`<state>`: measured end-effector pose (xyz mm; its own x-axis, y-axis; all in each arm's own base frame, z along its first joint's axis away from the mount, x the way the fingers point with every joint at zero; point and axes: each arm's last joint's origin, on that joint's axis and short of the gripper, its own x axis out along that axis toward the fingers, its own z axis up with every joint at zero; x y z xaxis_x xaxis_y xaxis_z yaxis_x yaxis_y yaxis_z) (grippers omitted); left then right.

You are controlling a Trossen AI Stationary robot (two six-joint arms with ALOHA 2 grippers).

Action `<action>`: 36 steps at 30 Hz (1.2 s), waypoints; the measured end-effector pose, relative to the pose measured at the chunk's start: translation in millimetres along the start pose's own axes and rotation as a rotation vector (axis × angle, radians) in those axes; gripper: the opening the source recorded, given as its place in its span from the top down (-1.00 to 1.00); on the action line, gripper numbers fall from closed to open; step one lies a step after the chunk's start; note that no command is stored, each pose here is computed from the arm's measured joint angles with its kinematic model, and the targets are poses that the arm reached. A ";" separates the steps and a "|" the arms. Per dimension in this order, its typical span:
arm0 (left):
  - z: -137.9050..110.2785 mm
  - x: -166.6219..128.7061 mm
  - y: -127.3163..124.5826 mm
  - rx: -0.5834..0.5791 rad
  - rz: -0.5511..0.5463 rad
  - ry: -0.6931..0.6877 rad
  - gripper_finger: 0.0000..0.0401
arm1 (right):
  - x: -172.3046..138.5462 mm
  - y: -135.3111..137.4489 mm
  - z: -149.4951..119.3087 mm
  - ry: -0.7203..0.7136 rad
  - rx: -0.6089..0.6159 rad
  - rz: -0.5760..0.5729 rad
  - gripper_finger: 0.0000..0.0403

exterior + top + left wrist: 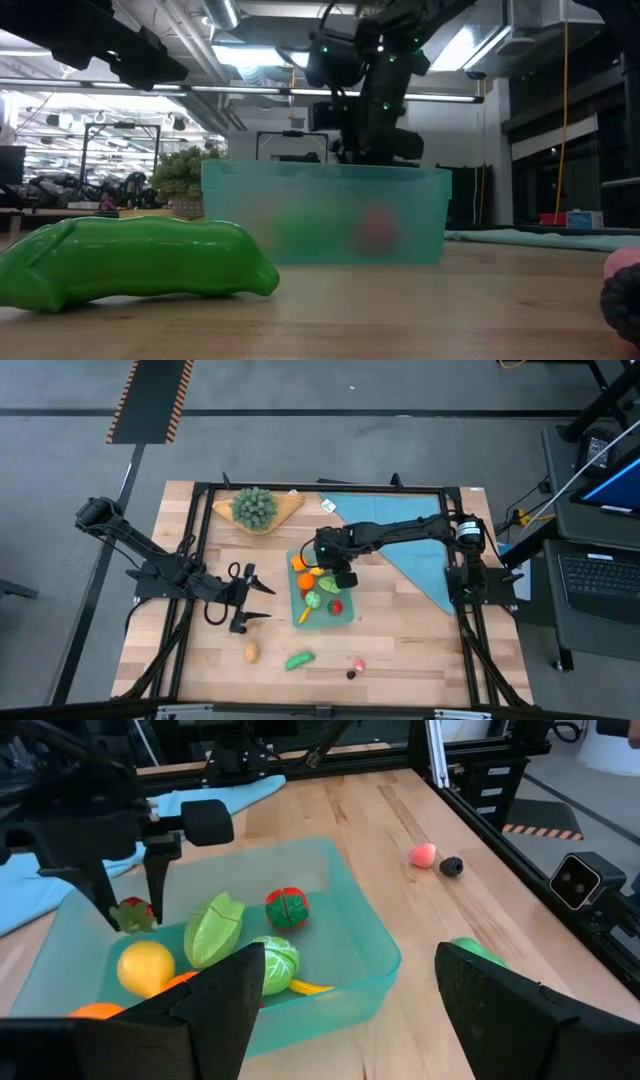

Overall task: Pick and placing Produce into tupperware
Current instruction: Put the small strawberry into the bin

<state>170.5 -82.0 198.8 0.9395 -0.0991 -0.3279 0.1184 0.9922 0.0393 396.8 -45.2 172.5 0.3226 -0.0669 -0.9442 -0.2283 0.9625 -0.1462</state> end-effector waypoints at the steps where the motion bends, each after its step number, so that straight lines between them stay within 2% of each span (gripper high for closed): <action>1: 0.0 0.0 0.0 0.000 0.000 0.000 -0.43 | 1.4 0.5 -1.5 0.006 0.000 -0.001 0.30; 13: -0.1 0.0 0.0 0.002 0.000 0.001 -0.43 | 6.7 0.1 -1.9 0.010 -0.001 -0.027 0.30; 20: -0.4 0.0 0.1 0.003 0.001 0.004 -0.43 | 8.6 0.0 -1.7 0.011 0.000 -0.027 0.17; 36: -1.6 0.0 0.2 0.007 0.002 0.016 -0.43 | 6.1 -2.0 1.5 -0.005 0.003 -0.034 0.13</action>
<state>170.0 -81.7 197.3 0.9345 -0.0962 -0.3427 0.1193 0.9918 0.0468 400.6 -47.1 167.5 0.3347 -0.0987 -0.9372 -0.2147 0.9604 -0.1778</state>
